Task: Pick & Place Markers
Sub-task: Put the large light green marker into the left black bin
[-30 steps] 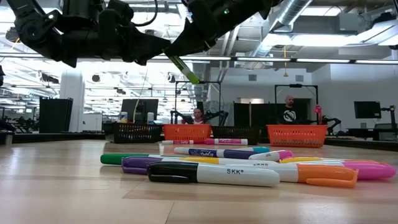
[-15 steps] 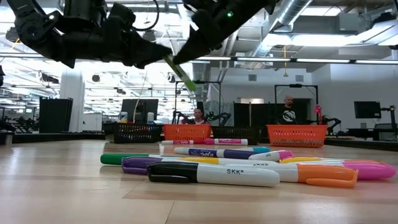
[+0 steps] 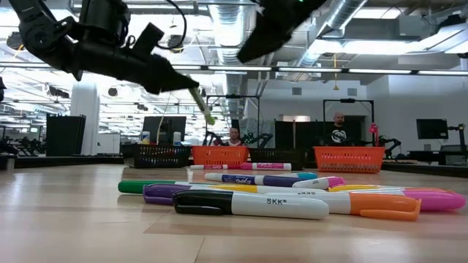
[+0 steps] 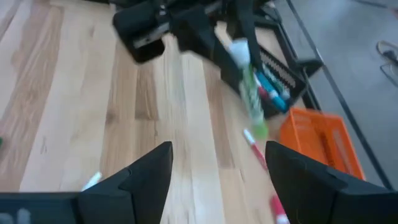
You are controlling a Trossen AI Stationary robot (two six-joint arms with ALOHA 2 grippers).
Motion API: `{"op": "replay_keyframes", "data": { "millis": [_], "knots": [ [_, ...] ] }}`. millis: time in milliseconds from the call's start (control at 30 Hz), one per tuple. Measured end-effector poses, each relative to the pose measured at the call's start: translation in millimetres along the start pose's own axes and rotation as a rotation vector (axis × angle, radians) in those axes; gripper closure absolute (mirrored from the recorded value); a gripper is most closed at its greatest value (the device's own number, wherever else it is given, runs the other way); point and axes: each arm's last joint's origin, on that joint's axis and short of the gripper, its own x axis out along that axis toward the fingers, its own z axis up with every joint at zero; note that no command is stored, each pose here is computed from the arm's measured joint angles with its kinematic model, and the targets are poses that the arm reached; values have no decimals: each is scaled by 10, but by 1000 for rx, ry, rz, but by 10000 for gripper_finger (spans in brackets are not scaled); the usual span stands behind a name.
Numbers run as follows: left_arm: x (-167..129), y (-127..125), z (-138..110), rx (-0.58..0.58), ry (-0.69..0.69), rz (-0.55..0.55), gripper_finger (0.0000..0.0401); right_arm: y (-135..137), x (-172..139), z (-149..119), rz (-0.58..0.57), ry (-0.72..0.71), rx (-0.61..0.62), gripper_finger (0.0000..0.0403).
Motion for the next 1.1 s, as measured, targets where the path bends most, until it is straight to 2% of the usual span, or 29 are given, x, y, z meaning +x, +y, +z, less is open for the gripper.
{"op": "replay_keyframes", "data": {
  "millis": [267, 433, 533, 667, 833, 1100],
  "knots": [
    [27, 231, -201, 11, 136, 100, 312, 39, -206, -599, -30, -119, 107, 154],
    [-10, 330, -170, 6, 114, 143, 312, 103, -268, -1027, -46, -216, 148, 154],
    [-45, 415, -129, 30, 88, 183, 314, 99, -273, -1201, -54, -200, 157, 154],
    [-126, 477, -292, 2, 147, 220, 313, 65, -260, -1245, -61, -184, 209, 154],
    [-241, 514, -513, -51, 221, 252, 311, 90, -227, -1252, -51, -177, 194, 154],
    [-285, 574, -590, -71, 235, 264, 310, 93, -194, -1253, -54, -180, 193, 154]
  ]
}}
